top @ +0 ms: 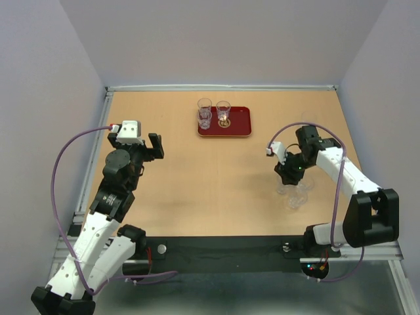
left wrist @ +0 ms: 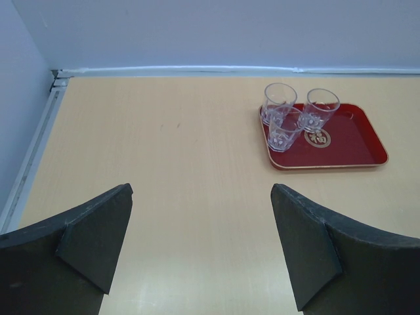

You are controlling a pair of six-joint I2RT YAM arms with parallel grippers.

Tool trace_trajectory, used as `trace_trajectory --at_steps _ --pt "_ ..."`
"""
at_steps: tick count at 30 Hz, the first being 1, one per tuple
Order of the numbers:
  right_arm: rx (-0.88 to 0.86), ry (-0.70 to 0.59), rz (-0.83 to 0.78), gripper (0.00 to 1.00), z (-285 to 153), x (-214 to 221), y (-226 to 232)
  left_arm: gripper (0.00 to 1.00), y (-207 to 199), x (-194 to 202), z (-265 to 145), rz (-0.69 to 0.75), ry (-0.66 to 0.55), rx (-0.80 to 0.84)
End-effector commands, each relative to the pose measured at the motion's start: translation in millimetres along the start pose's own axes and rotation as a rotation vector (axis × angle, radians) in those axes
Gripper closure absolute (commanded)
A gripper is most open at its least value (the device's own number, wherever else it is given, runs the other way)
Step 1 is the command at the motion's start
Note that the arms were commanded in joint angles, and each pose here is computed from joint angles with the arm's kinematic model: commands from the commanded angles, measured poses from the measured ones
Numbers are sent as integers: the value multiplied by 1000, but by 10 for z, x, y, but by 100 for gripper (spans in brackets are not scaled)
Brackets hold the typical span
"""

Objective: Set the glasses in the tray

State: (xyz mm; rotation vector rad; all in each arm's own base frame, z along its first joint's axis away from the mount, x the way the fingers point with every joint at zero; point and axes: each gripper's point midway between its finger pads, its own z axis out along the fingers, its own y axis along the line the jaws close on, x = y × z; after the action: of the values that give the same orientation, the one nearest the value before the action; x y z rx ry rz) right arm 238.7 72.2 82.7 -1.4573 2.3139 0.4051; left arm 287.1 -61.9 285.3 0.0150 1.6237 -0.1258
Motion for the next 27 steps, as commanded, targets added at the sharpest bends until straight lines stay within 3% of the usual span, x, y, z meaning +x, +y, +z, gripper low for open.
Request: trace_trajectory --at_steps 1,10,18,27 --pt "63 -68 -15 51 -124 -143 -75 2 -8 -139 -2 2 -56 8" --pt "118 -131 -27 50 -380 -318 -61 2 -21 -126 8 3 -53 14" --pt "178 -27 40 50 -204 -120 -300 2 -19 -123 2 3 -53 14" --pt "194 -3 67 51 -69 -37 -378 2 -30 -137 -1 2 -57 21"
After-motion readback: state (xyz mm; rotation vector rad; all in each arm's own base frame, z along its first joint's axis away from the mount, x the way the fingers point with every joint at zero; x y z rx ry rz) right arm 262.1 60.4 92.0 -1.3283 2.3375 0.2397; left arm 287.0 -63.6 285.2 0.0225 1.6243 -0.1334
